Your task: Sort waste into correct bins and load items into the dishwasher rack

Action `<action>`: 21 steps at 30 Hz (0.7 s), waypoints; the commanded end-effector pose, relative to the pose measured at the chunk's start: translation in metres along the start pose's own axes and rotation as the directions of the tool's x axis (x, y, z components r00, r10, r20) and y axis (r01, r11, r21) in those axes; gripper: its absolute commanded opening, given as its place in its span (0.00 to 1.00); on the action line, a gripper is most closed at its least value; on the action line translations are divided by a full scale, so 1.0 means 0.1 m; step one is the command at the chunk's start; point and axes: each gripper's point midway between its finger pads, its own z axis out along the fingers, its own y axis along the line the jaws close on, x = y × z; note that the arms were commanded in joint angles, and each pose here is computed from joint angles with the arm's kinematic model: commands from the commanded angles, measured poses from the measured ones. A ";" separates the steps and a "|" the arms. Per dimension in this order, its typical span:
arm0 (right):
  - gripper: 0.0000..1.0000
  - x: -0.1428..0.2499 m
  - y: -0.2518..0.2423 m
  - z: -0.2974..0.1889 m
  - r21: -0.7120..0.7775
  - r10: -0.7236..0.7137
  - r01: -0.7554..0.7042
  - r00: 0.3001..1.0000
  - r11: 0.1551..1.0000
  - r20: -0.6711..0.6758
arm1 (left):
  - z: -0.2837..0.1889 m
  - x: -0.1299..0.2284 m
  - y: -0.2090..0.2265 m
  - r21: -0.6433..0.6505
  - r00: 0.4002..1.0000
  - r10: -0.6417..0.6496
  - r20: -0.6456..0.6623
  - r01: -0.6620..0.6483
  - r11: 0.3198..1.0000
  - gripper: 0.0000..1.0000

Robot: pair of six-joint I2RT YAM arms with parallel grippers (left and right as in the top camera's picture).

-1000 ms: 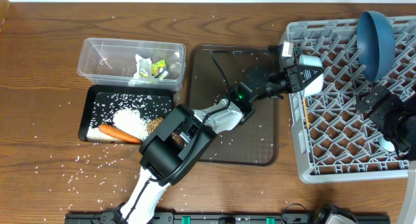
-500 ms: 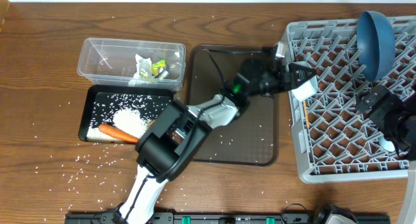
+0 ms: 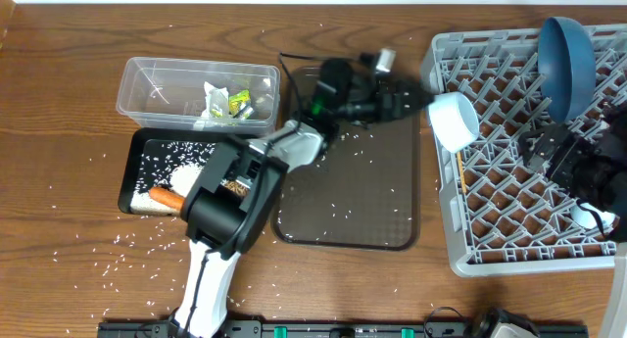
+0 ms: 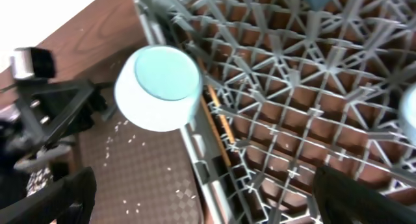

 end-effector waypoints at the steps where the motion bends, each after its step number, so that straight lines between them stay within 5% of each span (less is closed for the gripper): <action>1: 0.99 0.01 0.24 -0.07 -0.110 -0.097 0.099 0.995 0.989 0.018 | -0.24 -0.16 -0.18 -0.003 0.996 0.086 -0.011 -0.086 0.996 0.98; 8: 0.99 0.02 0.54 -0.32 -0.224 -0.149 0.171 0.983 0.960 0.109 | -1.07 -0.29 -0.27 -0.375 0.980 0.200 0.009 -0.182 0.909 0.98; 14: 0.99 0.19 0.85 -0.76 -0.302 -0.283 0.354 0.925 0.885 0.252 | -2.39 -0.06 -0.71 -0.742 0.955 0.298 -0.005 -0.203 0.639 0.98; 21: 0.99 0.40 1.04 -1.19 -0.293 -0.348 0.477 0.849 0.829 0.397 | -3.65 0.63 -1.17 -0.950 0.946 0.324 -0.006 -0.106 0.292 0.98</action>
